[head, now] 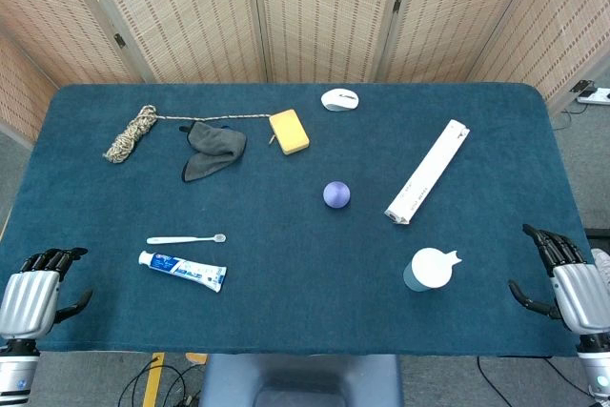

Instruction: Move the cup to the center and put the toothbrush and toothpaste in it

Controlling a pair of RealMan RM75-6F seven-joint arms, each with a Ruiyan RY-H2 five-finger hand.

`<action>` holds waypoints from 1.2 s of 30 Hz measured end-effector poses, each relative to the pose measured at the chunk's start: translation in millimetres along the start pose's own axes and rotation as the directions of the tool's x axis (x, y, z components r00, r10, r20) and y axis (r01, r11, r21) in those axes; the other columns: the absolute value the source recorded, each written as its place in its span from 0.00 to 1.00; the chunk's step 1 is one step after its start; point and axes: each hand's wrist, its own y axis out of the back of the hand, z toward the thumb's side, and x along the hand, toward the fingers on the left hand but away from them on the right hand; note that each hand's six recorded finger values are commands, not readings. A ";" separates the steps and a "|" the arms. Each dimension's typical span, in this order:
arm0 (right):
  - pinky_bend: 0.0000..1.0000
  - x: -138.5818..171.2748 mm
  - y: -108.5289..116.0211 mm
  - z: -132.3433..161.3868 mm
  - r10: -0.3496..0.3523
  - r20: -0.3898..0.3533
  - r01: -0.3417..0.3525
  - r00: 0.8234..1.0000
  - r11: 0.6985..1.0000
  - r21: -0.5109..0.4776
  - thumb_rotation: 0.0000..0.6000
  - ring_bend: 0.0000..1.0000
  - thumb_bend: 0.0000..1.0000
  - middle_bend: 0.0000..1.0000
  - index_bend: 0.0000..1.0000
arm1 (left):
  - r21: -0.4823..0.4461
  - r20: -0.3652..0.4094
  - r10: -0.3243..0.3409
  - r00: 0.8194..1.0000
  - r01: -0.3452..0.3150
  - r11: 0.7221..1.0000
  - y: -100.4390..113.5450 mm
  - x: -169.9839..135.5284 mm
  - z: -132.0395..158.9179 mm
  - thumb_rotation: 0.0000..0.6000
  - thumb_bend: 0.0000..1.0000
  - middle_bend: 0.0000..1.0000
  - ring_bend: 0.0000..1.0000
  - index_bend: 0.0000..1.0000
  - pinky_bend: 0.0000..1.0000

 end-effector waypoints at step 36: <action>0.16 -44.7 -52.1 64.2 0.288 -0.220 -0.250 0.932 0.950 0.184 1.00 0.09 0.02 0.11 0.00 | -0.005 -0.012 0.002 1.000 -0.002 1.000 2.0 -5.4 -3.9 1.00 0.31 0.37 0.27 0.29 0.30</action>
